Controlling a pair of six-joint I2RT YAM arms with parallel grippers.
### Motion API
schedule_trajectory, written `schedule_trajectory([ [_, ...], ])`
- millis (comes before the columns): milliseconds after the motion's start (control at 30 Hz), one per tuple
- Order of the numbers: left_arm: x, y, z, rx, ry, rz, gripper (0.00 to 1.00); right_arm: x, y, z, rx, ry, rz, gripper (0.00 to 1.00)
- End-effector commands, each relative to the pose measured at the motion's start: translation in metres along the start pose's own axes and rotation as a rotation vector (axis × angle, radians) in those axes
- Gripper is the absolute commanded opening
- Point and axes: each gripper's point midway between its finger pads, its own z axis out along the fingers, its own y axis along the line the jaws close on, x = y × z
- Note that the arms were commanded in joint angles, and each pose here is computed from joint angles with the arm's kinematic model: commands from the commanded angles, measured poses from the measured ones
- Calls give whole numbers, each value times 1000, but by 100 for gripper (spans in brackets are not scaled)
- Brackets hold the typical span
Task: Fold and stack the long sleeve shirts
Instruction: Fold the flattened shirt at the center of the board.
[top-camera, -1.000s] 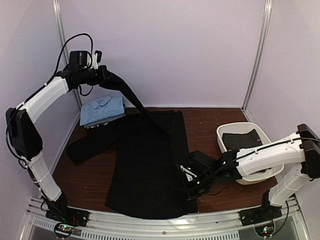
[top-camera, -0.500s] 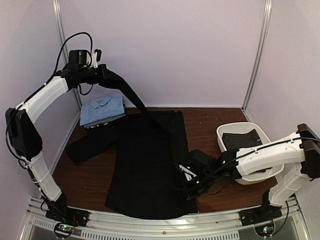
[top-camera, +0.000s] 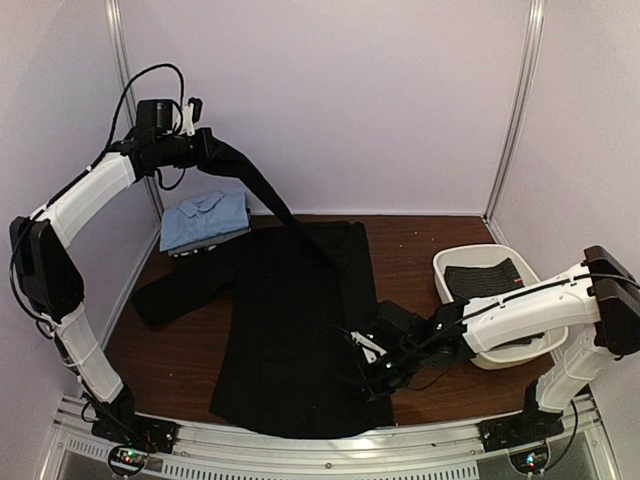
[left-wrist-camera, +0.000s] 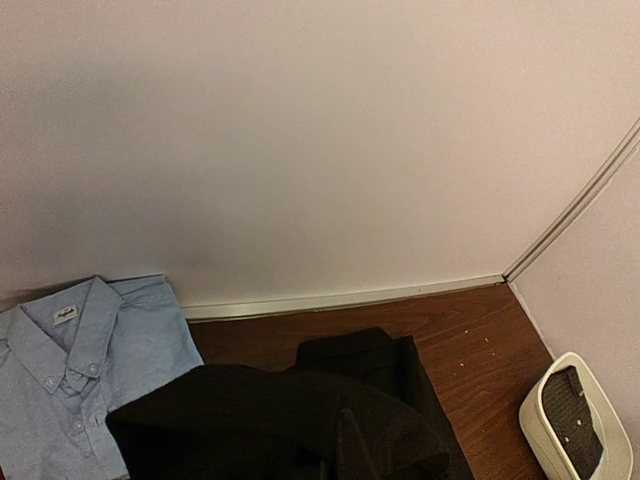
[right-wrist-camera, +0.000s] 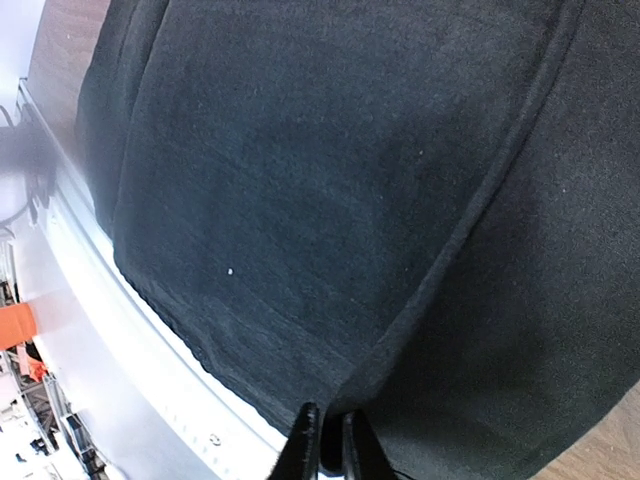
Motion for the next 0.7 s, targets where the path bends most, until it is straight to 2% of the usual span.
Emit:
schedule_trajectory([
  [0, -21, -11, -20, 20, -83, 32, 0, 5, 0, 9, -20, 15, -15, 15],
  [200, 20, 0, -12, 12, 3, 9, 0, -15, 2, -5, 9, -47, -33, 46],
  [333, 56, 6, -16, 10, 70, -25, 0, -47, -2, -28, 24, -157, -19, 57],
  [500, 96, 12, -33, 0, 138, -48, 0, -97, -23, -64, 46, -340, 51, 59],
  [667, 117, 15, -51, -17, 158, -49, 0, -152, -43, -99, 73, -530, 112, 61],
])
